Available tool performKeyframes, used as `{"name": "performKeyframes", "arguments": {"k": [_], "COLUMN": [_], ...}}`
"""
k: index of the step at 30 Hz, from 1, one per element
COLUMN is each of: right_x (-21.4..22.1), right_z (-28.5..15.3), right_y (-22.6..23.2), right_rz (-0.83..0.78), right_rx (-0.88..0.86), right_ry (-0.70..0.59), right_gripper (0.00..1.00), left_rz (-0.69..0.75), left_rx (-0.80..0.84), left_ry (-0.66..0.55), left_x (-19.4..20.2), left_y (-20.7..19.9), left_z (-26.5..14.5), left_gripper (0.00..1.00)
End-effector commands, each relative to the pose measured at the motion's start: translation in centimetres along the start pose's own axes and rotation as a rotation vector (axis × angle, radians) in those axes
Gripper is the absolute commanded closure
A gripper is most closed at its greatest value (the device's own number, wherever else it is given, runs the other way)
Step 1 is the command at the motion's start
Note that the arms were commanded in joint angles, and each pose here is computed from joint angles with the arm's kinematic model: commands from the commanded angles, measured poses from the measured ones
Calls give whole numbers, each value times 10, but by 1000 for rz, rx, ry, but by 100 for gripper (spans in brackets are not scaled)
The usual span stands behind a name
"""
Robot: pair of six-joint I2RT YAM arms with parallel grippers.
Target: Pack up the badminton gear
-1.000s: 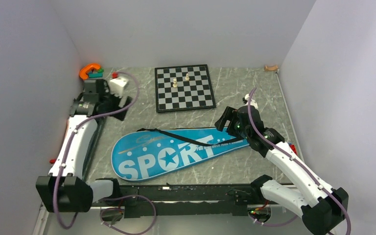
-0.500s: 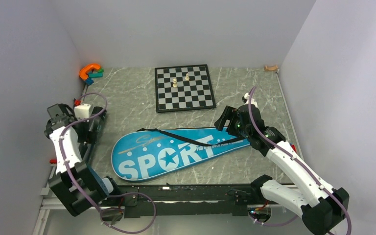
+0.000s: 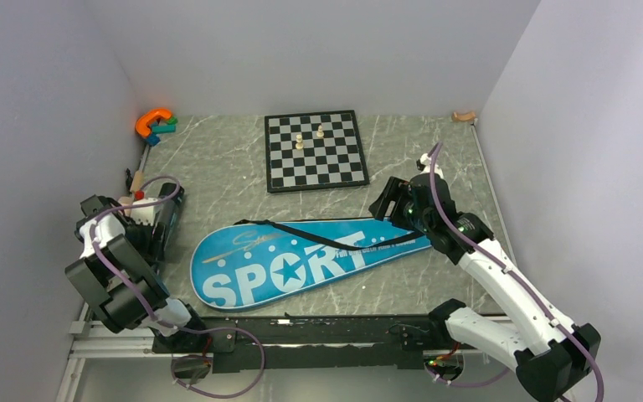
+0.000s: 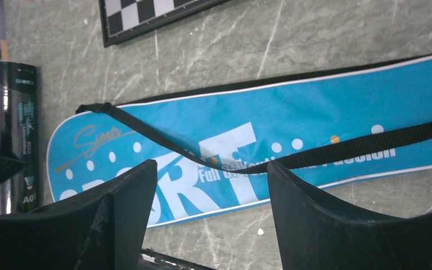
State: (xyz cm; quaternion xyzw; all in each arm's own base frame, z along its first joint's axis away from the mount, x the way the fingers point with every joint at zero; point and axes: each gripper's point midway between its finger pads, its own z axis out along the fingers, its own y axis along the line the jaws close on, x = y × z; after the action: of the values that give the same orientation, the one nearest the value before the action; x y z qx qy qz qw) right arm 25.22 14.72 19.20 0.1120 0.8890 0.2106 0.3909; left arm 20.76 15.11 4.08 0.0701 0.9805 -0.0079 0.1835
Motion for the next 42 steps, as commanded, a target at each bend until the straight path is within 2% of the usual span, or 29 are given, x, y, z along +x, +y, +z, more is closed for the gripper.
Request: {"name": "performKeyframes", "arguments": {"k": [1, 8, 13, 16, 20, 25, 32, 39, 42], "right_x": [-26, -38, -48, -56, -59, -60, -58, -55, -51], "right_z": [-12, -18, -24, -28, -30, -31, -34, -38, -40], "right_y": [18, 28, 31, 33, 31, 27, 19, 5, 0], "right_rz": [-15, 0, -4, -4, -1, -4, -5, 9, 25], "right_rx": [-30, -45, -32, -25, -13, 7, 32, 72, 77], "right_ry": [-54, -68, -81, -100, -112, -115, -128, -156, -162], "right_gripper": [27, 33, 36, 36, 37, 37, 37, 36, 35], "left_rz": [50, 99, 146, 195, 282, 419, 626, 946, 1040], "left_rx": [45, 88, 140, 186, 260, 374, 551, 554, 508], "left_ry": [-36, -90, -214, -299, -331, -324, -230, -9, 5], "left_x": [-3, -14, -46, -64, -76, -84, -84, -91, -119], "left_y": [-5, -17, -35, -58, -97, -160, -247, -326, -350], "left_z": [6, -11, -61, -94, -119, -123, -107, -64, -52], "left_gripper": [37, 67, 99, 100, 100, 100, 100, 100, 100]}}
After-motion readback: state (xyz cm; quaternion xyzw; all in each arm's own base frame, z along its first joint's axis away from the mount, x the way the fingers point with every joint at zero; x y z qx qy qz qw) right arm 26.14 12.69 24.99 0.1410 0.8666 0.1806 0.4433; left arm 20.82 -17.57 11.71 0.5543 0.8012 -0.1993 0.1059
